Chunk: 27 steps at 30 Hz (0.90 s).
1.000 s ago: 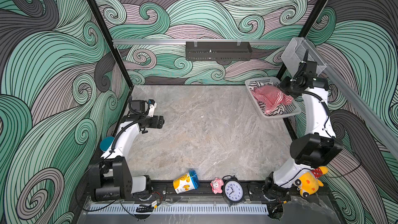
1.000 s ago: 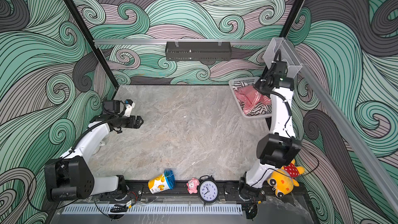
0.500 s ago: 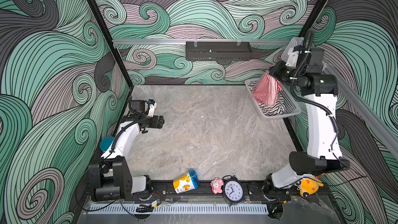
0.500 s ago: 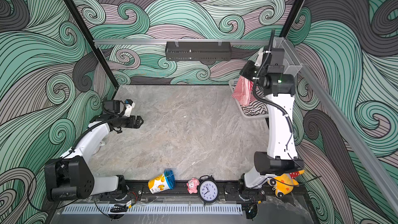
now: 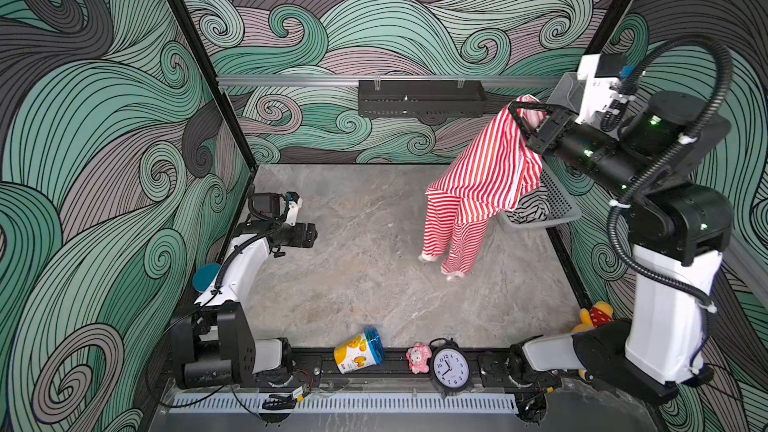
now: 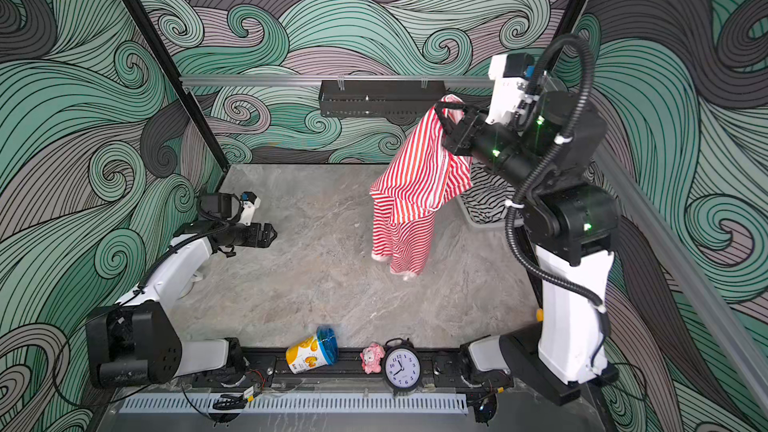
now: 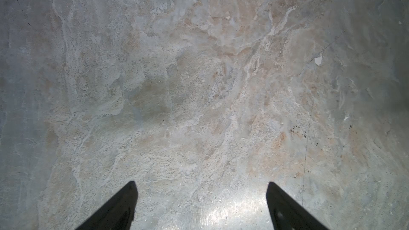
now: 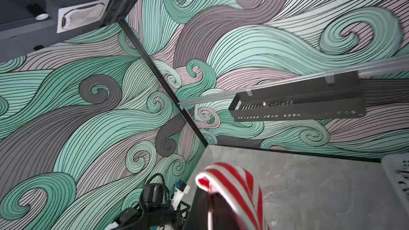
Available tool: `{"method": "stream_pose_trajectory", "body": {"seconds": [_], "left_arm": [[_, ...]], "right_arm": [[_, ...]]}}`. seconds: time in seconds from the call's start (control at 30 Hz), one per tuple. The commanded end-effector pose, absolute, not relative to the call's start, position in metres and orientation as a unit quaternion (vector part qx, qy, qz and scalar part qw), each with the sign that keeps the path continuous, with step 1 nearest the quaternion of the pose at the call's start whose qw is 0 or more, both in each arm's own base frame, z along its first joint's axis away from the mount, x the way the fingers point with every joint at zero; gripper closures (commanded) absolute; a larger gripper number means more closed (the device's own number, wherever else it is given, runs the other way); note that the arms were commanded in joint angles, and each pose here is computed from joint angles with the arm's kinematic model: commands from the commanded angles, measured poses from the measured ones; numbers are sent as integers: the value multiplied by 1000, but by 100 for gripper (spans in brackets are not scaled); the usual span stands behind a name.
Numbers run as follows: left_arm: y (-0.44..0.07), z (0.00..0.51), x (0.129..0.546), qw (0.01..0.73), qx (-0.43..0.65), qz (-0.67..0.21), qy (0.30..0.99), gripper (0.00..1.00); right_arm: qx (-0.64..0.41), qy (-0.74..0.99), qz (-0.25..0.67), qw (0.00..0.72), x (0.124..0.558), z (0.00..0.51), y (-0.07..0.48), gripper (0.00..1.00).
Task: Fold and stack the tank tops
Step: 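Lift the red striped tank top out of the basket with the right gripper, then lower the tank top onto the table center with the right gripper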
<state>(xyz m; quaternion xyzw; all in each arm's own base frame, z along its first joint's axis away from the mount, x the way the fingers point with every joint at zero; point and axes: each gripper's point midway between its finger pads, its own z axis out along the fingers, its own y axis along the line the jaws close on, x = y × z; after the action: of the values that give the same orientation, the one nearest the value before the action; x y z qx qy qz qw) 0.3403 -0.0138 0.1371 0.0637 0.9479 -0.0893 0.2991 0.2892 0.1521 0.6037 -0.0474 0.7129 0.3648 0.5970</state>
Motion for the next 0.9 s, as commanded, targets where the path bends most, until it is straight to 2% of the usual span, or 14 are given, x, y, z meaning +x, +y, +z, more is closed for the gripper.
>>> {"method": "stream_pose_trajectory", "body": {"seconds": [0.0, 0.23, 0.37, 0.53, 0.63, 0.7, 0.77, 0.87], "left_arm": [[-18, 131, 336, 283, 59, -100, 952, 7], [-15, 132, 336, 284, 57, -92, 953, 7], [-15, 130, 336, 281, 56, -91, 954, 7], [-16, 127, 335, 277, 56, -95, 955, 7], [-16, 126, 336, 275, 56, -96, 955, 7], [-16, 125, 336, 273, 57, -97, 955, 7], [-16, 123, 336, 272, 56, -98, 956, 7], [-18, 123, 336, 270, 58, -101, 956, 7]], "right_arm": [[-53, 745, 388, 540, 332, 569, 192, 100], [-67, 764, 423, 483, 397, 531, 256, 100], [-83, 749, 411, 513, 423, 529, 284, 100], [-95, 707, 431, 553, 423, 556, 297, 100], [-113, 703, 429, 556, 419, 553, 311, 100], [-109, 722, 415, 543, 425, 531, 321, 100], [-90, 767, 381, 508, 442, 484, 328, 100], [-57, 843, 332, 420, 464, 385, 337, 100]]}}
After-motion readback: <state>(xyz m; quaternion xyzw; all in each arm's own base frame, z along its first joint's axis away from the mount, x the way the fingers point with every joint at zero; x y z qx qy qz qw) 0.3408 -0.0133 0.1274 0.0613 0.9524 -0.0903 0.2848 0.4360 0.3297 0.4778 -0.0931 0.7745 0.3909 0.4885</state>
